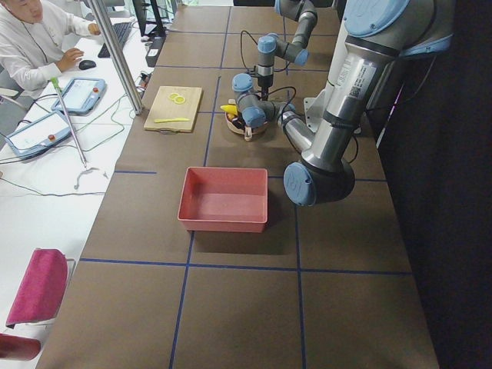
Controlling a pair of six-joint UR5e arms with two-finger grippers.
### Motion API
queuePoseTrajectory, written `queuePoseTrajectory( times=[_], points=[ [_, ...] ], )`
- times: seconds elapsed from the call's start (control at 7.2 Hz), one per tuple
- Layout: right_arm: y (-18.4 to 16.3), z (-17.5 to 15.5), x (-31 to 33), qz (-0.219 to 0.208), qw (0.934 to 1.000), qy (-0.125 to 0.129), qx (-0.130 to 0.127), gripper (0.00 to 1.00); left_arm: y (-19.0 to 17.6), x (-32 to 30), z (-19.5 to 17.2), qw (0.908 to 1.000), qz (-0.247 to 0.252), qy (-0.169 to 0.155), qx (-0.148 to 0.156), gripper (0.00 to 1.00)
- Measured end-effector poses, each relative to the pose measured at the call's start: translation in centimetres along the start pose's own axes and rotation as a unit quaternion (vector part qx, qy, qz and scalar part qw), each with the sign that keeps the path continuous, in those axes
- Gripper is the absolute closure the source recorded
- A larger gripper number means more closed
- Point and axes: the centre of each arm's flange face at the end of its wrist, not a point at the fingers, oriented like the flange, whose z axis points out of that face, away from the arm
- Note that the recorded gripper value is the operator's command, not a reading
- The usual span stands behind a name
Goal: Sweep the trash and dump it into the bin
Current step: 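Sweep the ginger, mango and corn into the dustpan with the right-held brush, then push the corn and produce deeper into the dustpan with the brush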
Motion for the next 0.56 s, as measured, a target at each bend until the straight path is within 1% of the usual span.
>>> queuePoseTrajectory(
  times=[0.56],
  points=[
    [0.4,0.5,-1.5,-0.052,0.9984,0.004,0.022,1.0,0.0,0.0,0.0,1.0,0.0,0.0,0.0,1.0]
  ],
)
